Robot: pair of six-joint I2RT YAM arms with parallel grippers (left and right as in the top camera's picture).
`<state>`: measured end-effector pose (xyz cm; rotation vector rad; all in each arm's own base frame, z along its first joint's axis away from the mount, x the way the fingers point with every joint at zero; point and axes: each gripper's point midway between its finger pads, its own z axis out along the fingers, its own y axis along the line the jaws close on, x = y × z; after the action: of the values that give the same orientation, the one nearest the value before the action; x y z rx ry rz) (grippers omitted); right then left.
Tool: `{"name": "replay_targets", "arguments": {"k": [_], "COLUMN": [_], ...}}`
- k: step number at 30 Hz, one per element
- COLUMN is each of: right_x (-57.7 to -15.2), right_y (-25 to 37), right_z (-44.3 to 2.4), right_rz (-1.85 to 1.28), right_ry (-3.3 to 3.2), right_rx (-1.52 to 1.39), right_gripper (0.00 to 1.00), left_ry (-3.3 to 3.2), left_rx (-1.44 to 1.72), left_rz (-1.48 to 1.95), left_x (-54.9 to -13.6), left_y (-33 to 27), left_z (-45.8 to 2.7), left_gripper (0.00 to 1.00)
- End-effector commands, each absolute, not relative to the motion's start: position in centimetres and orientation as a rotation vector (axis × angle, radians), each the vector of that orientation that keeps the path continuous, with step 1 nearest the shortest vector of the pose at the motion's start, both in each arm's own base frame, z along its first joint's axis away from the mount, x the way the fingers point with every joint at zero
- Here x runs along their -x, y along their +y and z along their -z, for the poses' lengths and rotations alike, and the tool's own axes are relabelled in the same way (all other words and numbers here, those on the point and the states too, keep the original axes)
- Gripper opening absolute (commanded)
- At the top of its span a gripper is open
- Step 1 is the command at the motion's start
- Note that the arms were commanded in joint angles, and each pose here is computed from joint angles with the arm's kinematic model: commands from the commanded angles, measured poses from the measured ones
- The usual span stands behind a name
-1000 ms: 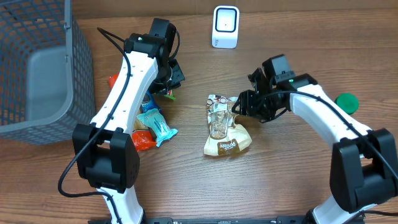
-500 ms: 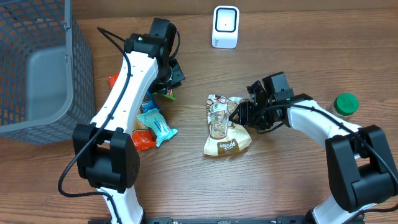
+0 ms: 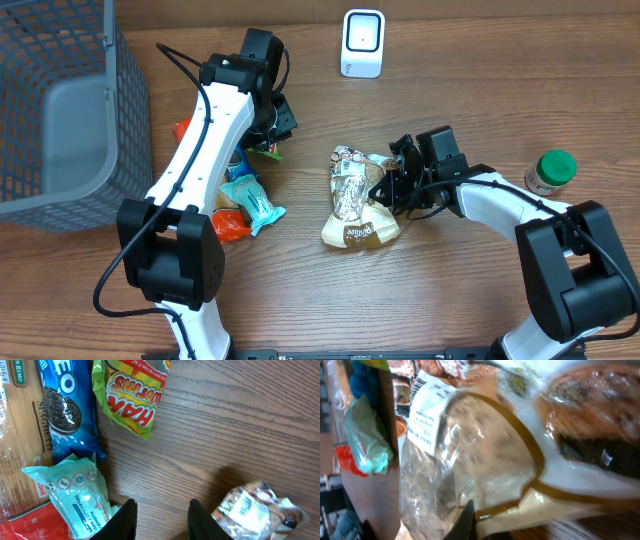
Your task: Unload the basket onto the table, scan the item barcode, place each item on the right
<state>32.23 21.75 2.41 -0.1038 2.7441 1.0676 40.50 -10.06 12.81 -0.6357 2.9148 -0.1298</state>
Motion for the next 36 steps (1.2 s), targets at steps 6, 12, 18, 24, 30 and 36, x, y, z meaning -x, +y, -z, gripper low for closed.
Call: {"name": "replay_targets", "arguments": {"k": [6, 12, 18, 24, 30, 36], "right_x": [-31.5, -31.1, -30.1, -29.6, -28.8, -27.6], "right_y": [23.0, 23.5, 23.0, 23.1, 24.9, 25.2], "right_z": [-4.4, -9.7, -11.6, -11.8, -16.0, -20.7], "right_rz": [-1.223, -1.292, -1.293, -1.33, -1.531, -1.533], "right_ry": [2.692, 2.58, 2.58, 2.584, 2.384, 2.162], "right_rx": [0.167, 0.228, 0.221, 0.231, 0.466, 0.693], "right_gripper": [0.04, 0.04, 0.04, 0.04, 0.04, 0.04], "left_ry": [2.892, 2.892, 2.892, 2.892, 2.892, 2.892], "left_rx": [0.611, 0.612, 0.612, 0.611, 0.612, 0.612], "left_rz": [0.111, 0.111, 0.111, 0.111, 0.111, 0.111], "left_x": [-40.5, -40.4, -40.5, -40.5, -40.5, -40.5], "left_y": [-9.5, -9.4, -9.5, -9.5, -9.5, -9.4], "left_z": [-14.0, -14.0, -14.0, -14.0, -14.0, -14.0], "left_gripper": [0.27, 0.27, 0.27, 0.27, 0.27, 0.27]}}
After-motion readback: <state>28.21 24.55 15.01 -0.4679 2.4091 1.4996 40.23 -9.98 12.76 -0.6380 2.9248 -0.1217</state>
